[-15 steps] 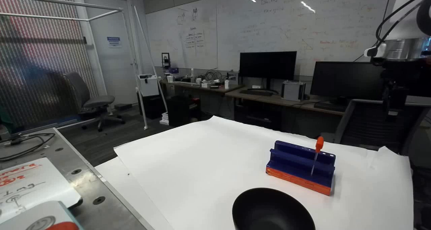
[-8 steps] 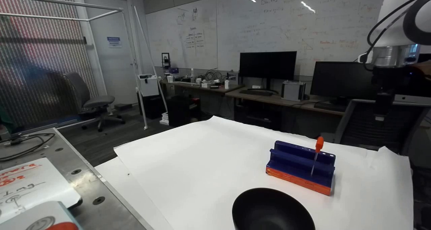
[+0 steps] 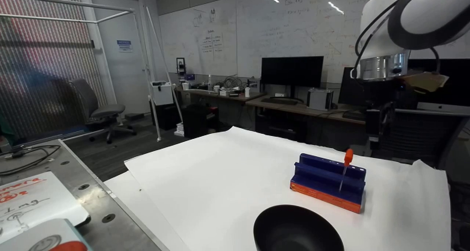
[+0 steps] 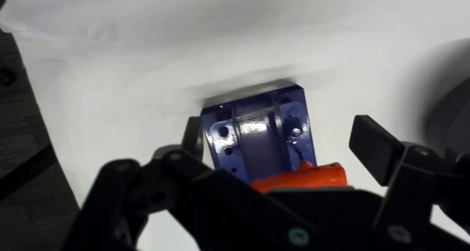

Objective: Remove the screwdriver from the object and put it in the bowl

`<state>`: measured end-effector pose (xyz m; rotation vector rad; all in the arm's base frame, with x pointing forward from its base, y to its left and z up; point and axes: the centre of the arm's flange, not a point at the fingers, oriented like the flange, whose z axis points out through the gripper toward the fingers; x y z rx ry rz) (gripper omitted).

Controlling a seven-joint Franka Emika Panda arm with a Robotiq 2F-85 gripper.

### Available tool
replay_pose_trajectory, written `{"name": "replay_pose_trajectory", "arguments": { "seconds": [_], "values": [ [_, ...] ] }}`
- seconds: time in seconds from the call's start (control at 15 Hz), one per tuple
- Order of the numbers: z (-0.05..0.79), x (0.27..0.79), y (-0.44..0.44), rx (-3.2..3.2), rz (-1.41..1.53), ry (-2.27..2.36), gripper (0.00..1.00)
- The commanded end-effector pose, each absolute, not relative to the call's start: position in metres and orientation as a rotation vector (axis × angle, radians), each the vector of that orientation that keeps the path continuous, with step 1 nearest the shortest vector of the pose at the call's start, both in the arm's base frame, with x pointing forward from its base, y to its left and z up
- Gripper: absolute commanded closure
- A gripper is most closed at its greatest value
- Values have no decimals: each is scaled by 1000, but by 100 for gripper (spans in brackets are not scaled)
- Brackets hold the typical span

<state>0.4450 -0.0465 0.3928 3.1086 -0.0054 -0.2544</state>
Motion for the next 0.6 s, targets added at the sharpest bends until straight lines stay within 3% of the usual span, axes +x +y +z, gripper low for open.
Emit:
{"name": "replay_pose_trajectory", "arguments": {
  "seconds": [0.0, 0.53],
  "values": [
    [398, 475, -31, 3177, -303, -79, 0],
    [369, 487, -16, 3133, -226, -306, 0]
  ]
}}
